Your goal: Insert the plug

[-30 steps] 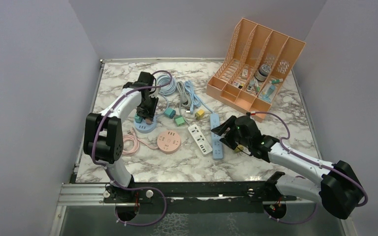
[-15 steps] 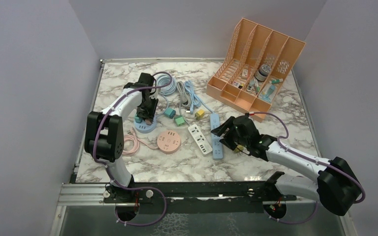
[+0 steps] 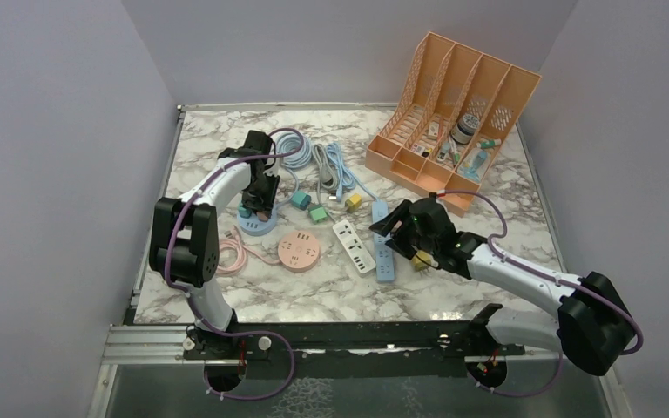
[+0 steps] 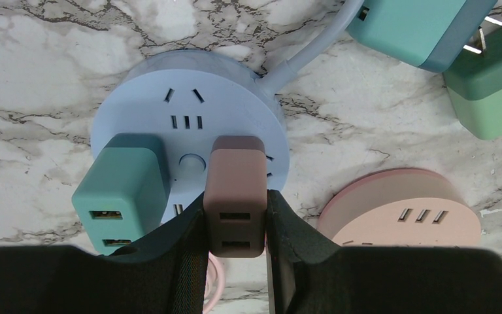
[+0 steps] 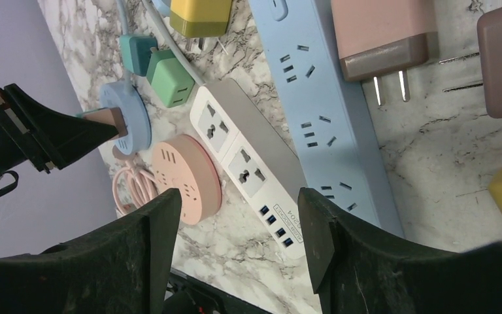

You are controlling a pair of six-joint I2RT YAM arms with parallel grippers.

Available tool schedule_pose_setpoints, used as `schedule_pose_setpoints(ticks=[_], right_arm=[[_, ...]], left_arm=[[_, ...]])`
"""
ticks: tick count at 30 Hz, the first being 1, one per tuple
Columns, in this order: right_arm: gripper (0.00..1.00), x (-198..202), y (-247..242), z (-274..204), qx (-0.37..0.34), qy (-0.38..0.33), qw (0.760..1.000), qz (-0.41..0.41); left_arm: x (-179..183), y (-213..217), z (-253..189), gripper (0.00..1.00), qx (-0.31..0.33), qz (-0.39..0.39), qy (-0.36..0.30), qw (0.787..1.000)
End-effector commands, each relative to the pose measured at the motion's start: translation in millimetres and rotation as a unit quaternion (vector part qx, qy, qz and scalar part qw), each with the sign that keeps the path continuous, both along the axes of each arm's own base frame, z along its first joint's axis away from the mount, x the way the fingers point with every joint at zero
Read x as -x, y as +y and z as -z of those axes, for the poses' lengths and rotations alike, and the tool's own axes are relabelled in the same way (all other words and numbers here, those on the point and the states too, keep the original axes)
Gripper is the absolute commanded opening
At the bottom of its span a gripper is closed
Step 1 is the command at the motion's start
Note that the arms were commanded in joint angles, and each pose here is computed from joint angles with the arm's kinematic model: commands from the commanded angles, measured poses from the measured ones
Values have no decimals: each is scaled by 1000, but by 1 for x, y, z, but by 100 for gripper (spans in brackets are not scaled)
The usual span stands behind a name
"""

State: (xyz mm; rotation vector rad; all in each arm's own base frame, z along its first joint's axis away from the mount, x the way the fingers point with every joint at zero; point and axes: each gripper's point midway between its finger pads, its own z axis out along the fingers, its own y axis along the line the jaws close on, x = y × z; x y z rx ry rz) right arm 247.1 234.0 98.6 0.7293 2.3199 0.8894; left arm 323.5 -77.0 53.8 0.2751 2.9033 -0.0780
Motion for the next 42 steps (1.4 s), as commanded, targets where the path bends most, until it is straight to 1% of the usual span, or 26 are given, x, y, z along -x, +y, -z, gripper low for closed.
schedule_pose_setpoints(ticks=[1,3,5,8,10,14,19,22,25,28,32,33,35,39,42], right_arm=[[67,-10,-1,-12,18,-28,999,-2],[67,-12,-3,-14,28,-38,999,-4],[67,-14,-7,-17,39,-45,998,-2],[68,-17,-13,-21,57,-55,997,5],[68,-19,-15,-26,66,-71,995,1],[68,-22,-17,-37,92,-111,989,-29],[69,-28,-9,-52,137,-160,973,-98],[69,-33,-5,-52,168,-170,962,-130],[69,-39,5,-53,183,-178,953,-166],[69,-43,27,-56,173,-192,941,-220],[66,-47,63,-61,139,-204,925,-290],[66,-49,70,-58,135,-200,924,-297],[65,-55,85,-53,137,-192,923,-305],[65,-67,112,-31,166,-167,919,-316],[66,-78,124,-8,215,-140,915,-310]], left_arm=[[18,-16,27,30,45,-8,53,998],[10,-22,10,39,62,-5,27,998],[2,-28,-9,46,80,1,0,997],[-7,-35,-45,53,106,9,-49,993],[-10,-33,-59,57,103,7,-70,992],[-12,-28,-76,60,91,8,-96,991],[-12,-32,-95,60,110,1,-128,986],[-8,-47,-107,60,165,2,-160,973],[4,-71,-120,60,250,10,-191,949],[15,-75,-125,64,286,3,-231,930],[29,-61,-128,70,280,-31,-284,916],[33,-59,-130,75,280,-35,-294,913],[37,-51,-137,78,275,-51,-319,906],[46,-41,-149,79,275,-62,-373,884],[50,-28,-156,79,263,-94,-404,871]])
